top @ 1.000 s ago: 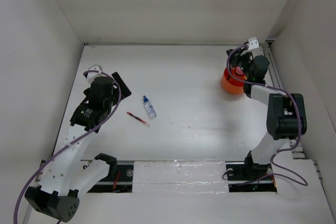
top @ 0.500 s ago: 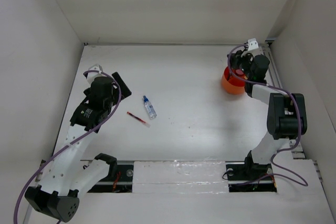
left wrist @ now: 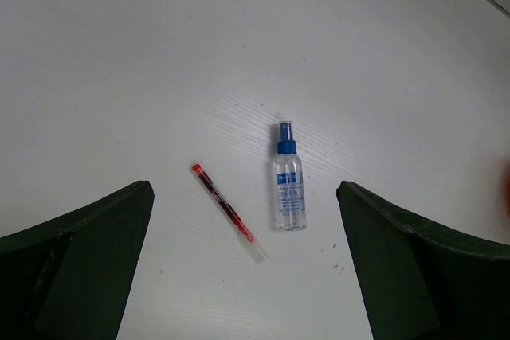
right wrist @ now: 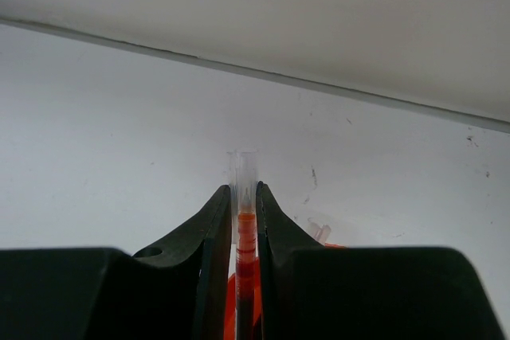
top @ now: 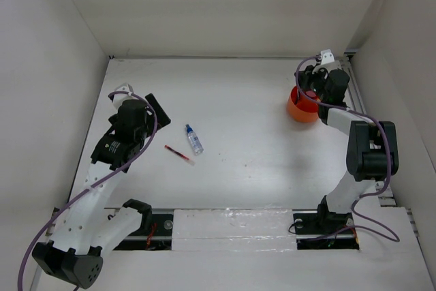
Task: Sort the stationery into containers
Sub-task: Place the pen in the storage box.
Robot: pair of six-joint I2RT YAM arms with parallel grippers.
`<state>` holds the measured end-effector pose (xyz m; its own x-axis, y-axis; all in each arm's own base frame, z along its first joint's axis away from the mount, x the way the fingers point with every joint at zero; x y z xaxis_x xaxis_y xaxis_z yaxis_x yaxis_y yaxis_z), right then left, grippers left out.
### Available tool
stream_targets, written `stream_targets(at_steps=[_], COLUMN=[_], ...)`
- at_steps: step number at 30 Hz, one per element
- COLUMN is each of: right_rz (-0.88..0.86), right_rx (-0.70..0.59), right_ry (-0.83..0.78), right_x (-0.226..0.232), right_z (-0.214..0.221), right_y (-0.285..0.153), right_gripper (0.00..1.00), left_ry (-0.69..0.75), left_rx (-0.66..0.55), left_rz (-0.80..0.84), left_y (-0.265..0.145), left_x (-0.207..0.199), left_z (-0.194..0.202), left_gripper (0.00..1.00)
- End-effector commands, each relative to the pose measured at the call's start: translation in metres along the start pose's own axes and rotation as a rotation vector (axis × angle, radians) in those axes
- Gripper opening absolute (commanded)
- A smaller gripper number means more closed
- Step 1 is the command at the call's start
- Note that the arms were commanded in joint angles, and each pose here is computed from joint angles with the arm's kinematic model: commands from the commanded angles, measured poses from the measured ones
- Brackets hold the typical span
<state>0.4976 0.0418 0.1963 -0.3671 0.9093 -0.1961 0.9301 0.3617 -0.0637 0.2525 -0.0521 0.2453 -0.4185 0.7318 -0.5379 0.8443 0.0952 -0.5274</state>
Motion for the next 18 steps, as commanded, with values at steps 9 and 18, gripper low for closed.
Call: stream_targets(at_steps=[9, 18], right_rz=[0.025, 0.038], right_rx=[-0.044, -0.050], right_ry=[-0.036, -0.049], right_x=[-0.011, -0.009], right_z=[-0.025, -0.031], right_y=[0.000, -0.001], right_gripper=[0.06, 0.20], left_ry=[-0.004, 0.005], left_rx=[-0.027, -0.027], left_rz=[0.028, 0.028], left_y=[-0.003, -0.003], left_x=[-0.005, -0.005], left_z=[-0.007, -0.008], left_gripper=[1.00, 1.00])
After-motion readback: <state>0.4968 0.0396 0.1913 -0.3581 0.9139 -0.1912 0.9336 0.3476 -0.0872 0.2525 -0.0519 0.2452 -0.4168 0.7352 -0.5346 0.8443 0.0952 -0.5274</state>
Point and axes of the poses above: each gripper's point midway between its finger pads, its own y axis out along the fingers, its own x axis along the line the jaws close on, z = x × y, the point moved 2 cm from there along -y, back along the fingers, and after that the axes turned 15 degrees about -y, right-handed, at the moved point
